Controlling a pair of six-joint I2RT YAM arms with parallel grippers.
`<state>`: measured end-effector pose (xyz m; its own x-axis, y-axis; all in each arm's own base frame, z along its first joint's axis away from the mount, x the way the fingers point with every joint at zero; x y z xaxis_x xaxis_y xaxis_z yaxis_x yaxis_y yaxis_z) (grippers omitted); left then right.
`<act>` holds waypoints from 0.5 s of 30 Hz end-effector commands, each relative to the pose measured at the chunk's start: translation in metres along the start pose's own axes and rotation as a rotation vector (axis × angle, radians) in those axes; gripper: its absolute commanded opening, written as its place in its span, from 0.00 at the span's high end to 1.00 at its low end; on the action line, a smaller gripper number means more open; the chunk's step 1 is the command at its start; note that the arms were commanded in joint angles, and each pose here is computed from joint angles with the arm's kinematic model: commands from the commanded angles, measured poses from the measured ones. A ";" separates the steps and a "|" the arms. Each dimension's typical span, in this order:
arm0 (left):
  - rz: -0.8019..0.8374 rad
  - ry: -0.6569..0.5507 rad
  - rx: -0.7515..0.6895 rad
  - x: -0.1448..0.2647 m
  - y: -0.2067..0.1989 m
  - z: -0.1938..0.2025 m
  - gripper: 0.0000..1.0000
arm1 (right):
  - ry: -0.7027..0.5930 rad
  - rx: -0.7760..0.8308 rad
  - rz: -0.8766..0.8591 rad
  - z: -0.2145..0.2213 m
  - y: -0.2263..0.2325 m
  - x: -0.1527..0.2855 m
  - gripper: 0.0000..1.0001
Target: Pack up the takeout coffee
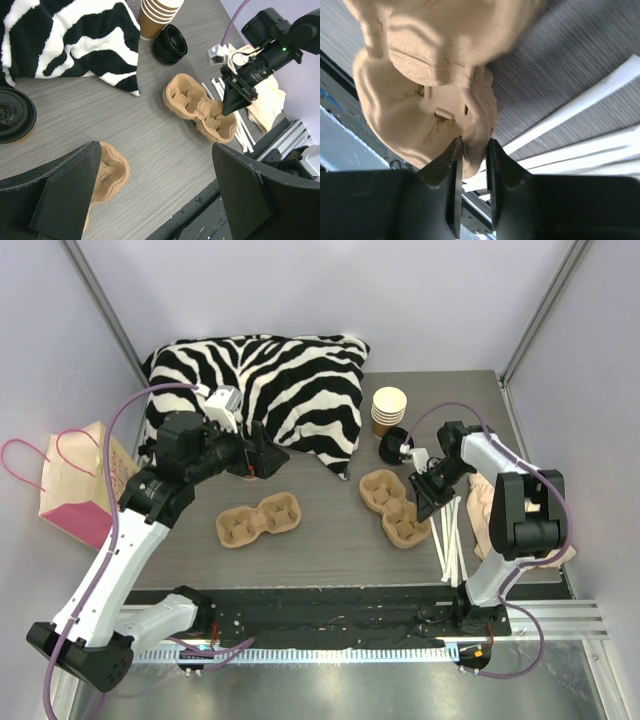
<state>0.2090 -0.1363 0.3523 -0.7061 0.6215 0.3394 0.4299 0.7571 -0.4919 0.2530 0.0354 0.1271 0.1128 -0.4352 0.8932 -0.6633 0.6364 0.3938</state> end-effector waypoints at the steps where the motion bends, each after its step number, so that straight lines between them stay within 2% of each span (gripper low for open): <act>1: 0.023 -0.077 -0.048 0.012 -0.007 -0.014 0.02 | -0.094 0.010 0.059 -0.001 0.019 0.023 0.84; 2: 0.024 -0.082 -0.053 0.013 -0.008 -0.014 0.02 | -0.110 0.020 0.072 0.001 0.024 0.028 0.94; 4: 0.019 -0.087 -0.058 0.015 -0.007 -0.014 0.02 | -0.116 0.022 0.069 0.008 0.032 0.029 0.99; 10: 0.023 -0.097 -0.074 0.020 -0.008 -0.013 0.02 | -0.248 0.041 0.092 0.007 0.057 0.055 0.99; 15: 0.026 -0.100 -0.080 0.021 -0.007 -0.013 0.02 | -0.425 -0.056 0.043 -0.009 0.057 0.086 0.99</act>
<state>0.1984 -0.1294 0.3633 -0.7268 0.6215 0.2924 0.4628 0.7577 -0.4601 0.2150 0.0407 0.1945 -0.1188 -0.5101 0.8519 -0.6698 0.6745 0.3105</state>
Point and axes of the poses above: each gripper's point midway between its finger pads, its own x axis back along the fingers, its own y axis along the line the jaws close on, z = x × y, the point moved 8 cm from there along x, back along the fingers, and after that the axes turned 6 degrees about x, right-handed, at the moved point
